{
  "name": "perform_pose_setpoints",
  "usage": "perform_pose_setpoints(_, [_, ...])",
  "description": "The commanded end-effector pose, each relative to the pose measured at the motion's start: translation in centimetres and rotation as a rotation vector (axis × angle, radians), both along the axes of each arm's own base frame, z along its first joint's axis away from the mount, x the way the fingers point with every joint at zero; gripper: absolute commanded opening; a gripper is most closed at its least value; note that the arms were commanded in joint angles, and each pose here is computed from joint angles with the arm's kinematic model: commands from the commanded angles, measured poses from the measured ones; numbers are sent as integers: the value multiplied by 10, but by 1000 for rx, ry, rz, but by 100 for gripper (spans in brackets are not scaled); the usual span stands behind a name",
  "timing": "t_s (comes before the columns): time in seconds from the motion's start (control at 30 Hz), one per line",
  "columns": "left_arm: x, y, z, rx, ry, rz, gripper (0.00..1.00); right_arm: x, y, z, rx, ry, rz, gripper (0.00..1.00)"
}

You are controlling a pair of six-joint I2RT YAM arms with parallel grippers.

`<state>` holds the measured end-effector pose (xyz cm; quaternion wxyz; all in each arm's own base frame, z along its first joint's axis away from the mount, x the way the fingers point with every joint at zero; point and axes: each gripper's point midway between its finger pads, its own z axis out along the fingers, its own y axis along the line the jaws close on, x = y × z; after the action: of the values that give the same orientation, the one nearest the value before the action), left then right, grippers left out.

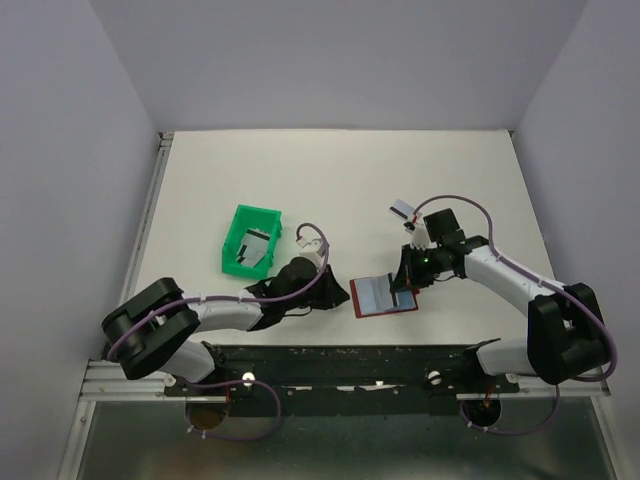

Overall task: Put the credit cards into the card holder
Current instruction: Insert the credit card into the card holder.

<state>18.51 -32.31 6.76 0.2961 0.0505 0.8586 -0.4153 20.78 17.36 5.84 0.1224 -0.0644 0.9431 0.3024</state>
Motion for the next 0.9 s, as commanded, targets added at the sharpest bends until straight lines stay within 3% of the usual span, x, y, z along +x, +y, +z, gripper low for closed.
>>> perform_pose_setpoints(0.0, [3, -9, 1, -20, -8, -27, 21, 2, -8, -6, -56, 15, -13, 0])
perform_pose_setpoints(0.57, [6, -19, -21, -20, 22, -42, 19, 0, 1, -14, -11, 73, -24, 0])
perform_pose_setpoints(0.87, [5, -20, -28, -15, 34, -45, 18, 7, 1, -4, -8, 30, -26, 0])
